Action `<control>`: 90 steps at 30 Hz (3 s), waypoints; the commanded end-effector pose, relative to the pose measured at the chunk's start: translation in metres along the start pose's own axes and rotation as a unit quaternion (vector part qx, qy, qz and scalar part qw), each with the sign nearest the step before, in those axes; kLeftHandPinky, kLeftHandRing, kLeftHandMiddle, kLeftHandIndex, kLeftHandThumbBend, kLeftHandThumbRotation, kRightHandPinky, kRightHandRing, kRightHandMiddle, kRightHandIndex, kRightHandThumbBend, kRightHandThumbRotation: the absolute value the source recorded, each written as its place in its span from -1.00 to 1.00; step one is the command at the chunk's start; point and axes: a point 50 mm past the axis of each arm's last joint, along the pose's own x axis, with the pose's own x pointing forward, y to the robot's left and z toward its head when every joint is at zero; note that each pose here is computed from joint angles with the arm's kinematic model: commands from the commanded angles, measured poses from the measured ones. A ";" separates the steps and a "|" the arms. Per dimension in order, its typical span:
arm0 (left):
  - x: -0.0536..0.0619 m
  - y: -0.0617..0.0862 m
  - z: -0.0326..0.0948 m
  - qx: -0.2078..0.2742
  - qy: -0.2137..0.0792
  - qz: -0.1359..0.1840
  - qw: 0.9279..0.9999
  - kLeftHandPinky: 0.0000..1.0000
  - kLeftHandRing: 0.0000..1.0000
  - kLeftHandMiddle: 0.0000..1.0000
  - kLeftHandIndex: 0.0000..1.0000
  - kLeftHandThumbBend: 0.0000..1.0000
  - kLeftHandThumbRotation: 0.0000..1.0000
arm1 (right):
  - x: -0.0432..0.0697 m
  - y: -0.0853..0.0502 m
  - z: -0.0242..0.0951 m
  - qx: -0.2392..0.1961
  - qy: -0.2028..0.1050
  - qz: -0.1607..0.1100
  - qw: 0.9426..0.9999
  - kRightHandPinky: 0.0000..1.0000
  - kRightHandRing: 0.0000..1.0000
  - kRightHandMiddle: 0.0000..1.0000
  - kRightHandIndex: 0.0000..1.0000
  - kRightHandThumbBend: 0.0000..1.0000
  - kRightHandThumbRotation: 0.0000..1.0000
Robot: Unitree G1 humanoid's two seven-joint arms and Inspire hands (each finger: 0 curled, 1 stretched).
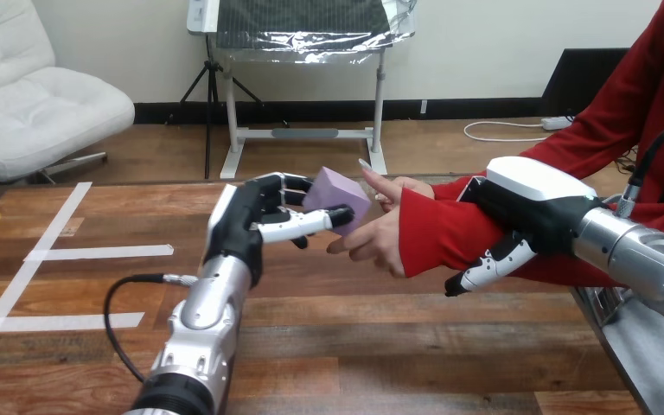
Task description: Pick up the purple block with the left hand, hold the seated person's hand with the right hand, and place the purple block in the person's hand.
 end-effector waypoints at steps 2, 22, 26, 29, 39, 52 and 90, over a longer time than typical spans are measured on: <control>0.016 -0.016 0.039 0.006 -0.058 -0.032 0.998 -0.42 -0.32 -0.20 -0.16 0.28 -1.00 | 0.010 -0.039 0.031 0.001 -0.068 -0.079 0.995 -0.80 -0.73 -0.62 -0.60 0.66 -0.42; 0.016 -0.039 0.036 0.010 -0.055 -0.052 0.997 -0.43 -0.33 -0.23 -0.18 0.31 -1.00 | 0.017 -0.044 0.045 -0.021 -0.080 -0.083 0.993 -0.77 -0.69 -0.58 -0.57 0.68 -0.28; 0.016 -0.043 0.035 0.007 -0.051 -0.055 0.997 -0.43 -0.33 -0.22 -0.18 0.32 -1.00 | 0.018 -0.044 0.047 -0.019 -0.080 -0.083 0.993 -0.77 -0.69 -0.57 -0.56 0.69 -0.28; 0.016 -0.046 0.036 0.010 -0.049 -0.058 0.997 -0.43 -0.33 -0.22 -0.18 0.32 -1.00 | 0.019 -0.044 0.049 -0.020 -0.081 -0.082 0.993 -0.76 -0.68 -0.57 -0.56 0.69 -0.27; 0.016 -0.052 0.035 0.017 -0.045 -0.068 0.996 -0.42 -0.32 -0.21 -0.16 0.36 -1.00 | 0.021 -0.043 0.052 -0.016 -0.084 -0.080 0.993 -0.74 -0.66 -0.55 -0.52 0.70 -0.30; 0.015 -0.052 0.034 0.023 -0.047 -0.075 0.996 -0.39 -0.31 -0.20 -0.16 0.31 -1.00 | 0.021 -0.042 0.051 -0.013 -0.079 -0.076 0.994 -0.71 -0.64 -0.53 -0.51 0.69 -0.35; 0.007 -0.027 0.031 0.011 -0.058 -0.081 0.995 0.47 0.66 0.71 0.68 0.09 0.29 | 0.013 -0.032 0.036 -0.017 -0.063 -0.041 0.997 -0.54 -0.46 -0.33 -0.32 0.77 -0.25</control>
